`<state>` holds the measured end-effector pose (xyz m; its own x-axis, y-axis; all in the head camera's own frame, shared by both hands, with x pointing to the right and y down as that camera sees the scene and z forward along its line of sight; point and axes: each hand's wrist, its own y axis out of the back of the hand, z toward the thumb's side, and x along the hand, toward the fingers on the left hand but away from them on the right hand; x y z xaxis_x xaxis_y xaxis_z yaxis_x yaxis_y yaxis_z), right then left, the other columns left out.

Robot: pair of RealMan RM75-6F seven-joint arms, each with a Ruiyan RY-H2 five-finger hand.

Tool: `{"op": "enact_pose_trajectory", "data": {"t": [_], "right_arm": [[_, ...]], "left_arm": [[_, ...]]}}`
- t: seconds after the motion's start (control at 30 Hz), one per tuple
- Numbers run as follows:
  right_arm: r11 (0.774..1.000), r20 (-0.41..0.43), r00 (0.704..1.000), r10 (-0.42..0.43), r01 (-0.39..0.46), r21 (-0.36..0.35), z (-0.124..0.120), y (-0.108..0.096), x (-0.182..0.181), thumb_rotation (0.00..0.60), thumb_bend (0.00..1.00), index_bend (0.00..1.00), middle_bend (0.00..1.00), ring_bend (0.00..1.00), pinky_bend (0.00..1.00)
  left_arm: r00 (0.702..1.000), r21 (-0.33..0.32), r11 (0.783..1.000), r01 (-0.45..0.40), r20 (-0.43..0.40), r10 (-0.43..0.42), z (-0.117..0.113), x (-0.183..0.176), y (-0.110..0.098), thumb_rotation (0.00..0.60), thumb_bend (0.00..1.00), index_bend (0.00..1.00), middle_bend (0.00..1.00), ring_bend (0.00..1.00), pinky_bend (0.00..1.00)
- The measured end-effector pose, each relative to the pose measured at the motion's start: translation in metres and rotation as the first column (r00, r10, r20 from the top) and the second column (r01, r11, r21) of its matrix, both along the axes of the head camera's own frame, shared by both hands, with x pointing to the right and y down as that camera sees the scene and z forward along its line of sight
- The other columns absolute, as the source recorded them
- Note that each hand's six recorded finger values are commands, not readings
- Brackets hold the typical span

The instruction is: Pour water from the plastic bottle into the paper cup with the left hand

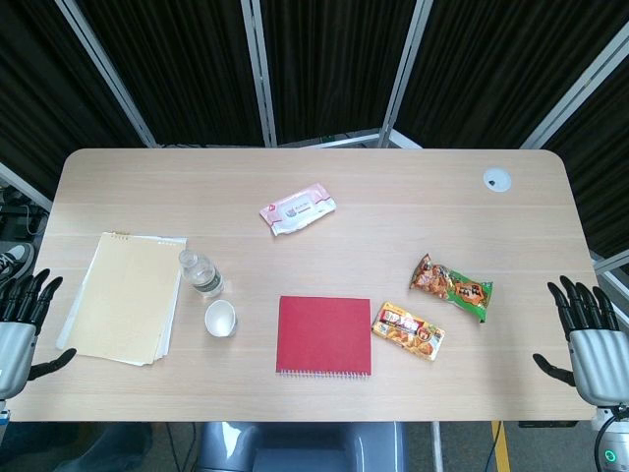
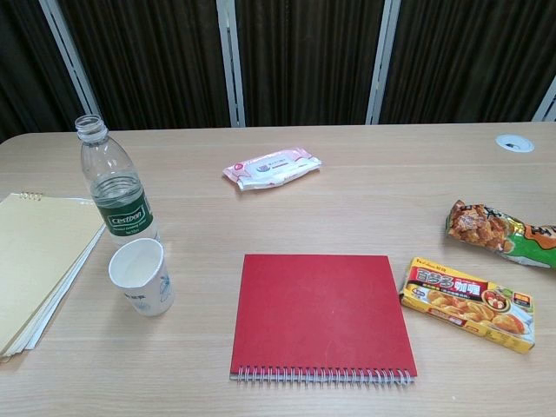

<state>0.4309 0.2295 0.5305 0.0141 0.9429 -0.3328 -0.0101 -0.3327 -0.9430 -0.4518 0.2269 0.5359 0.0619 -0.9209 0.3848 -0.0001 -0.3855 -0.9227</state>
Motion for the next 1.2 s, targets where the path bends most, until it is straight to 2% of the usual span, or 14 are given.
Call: {"op": "enact_pose_trajectory", "data": {"t": [0.23, 0.4, 0.5, 0.6, 0.73, 0.83, 1.0, 1.2], "right_arm": [[1.000, 0.002, 1.000, 0.005, -0.005, -0.006, 0.001, 0.000, 0.001, 0.600, 0.00, 0.00, 0.00, 0.00, 0.00], [1.000, 0.018, 1.000, 0.021, -0.021, -0.014, 0.003, -0.005, 0.000, 0.600, 0.00, 0.00, 0.00, 0.00, 0.00], [1.000, 0.022, 1.000, 0.021, -0.021, -0.021, 0.005, -0.006, -0.001, 0.600, 0.00, 0.00, 0.00, 0.00, 0.00], [0.999, 0.016, 1.000, 0.025, -0.024, -0.035, 0.008, -0.006, -0.001, 0.600, 0.00, 0.00, 0.00, 0.00, 0.00], [0.998, 0.011, 0.999, 0.042, -0.041, -0.053, 0.011, -0.007, 0.003, 0.600, 0.00, 0.00, 0.00, 0.00, 0.00], [0.996, 0.024, 0.998, 0.053, -0.051, -0.070, 0.015, -0.008, 0.004, 0.600, 0.00, 0.00, 0.00, 0.00, 0.00], [0.993, 0.010, 0.998, 0.065, -0.064, -0.104, 0.027, -0.011, 0.010, 0.600, 0.00, 0.00, 0.00, 0.00, 0.00], [0.988, -0.017, 0.996, 0.087, -0.089, -0.123, 0.036, -0.013, 0.017, 0.600, 0.00, 0.00, 0.00, 0.00, 0.00]], "left_arm": [[1.000, -0.012, 1.000, 0.008, 0.007, -0.008, 0.003, -0.002, -0.002, 0.600, 0.00, 0.00, 0.00, 0.00, 0.00], [1.000, -0.037, 0.999, -0.008, -0.001, 0.008, 0.019, -0.002, -0.014, 0.600, 0.00, 0.00, 0.00, 0.00, 0.00], [0.998, -0.041, 0.999, -0.023, -0.055, 0.021, 0.032, -0.001, -0.028, 0.600, 0.00, 0.00, 0.00, 0.00, 0.00], [0.989, -0.049, 0.998, -0.024, -0.146, 0.016, 0.048, 0.002, -0.041, 0.600, 0.00, 0.00, 0.00, 0.00, 0.00], [0.958, -0.082, 0.997, -0.013, -0.288, -0.011, 0.081, 0.007, -0.062, 0.600, 0.00, 0.00, 0.00, 0.00, 0.00], [0.939, -0.126, 0.992, -0.010, -0.343, -0.034, 0.113, 0.019, -0.073, 0.600, 0.00, 0.00, 0.00, 0.00, 0.00], [0.902, -0.200, 0.980, 0.006, -0.422, -0.091, 0.142, 0.040, -0.076, 0.600, 0.00, 0.00, 0.00, 0.00, 0.00], [0.824, -0.279, 0.960, 0.030, -0.537, -0.182, 0.172, 0.056, -0.079, 0.600, 0.00, 0.00, 0.00, 0.00, 0.00]]}}
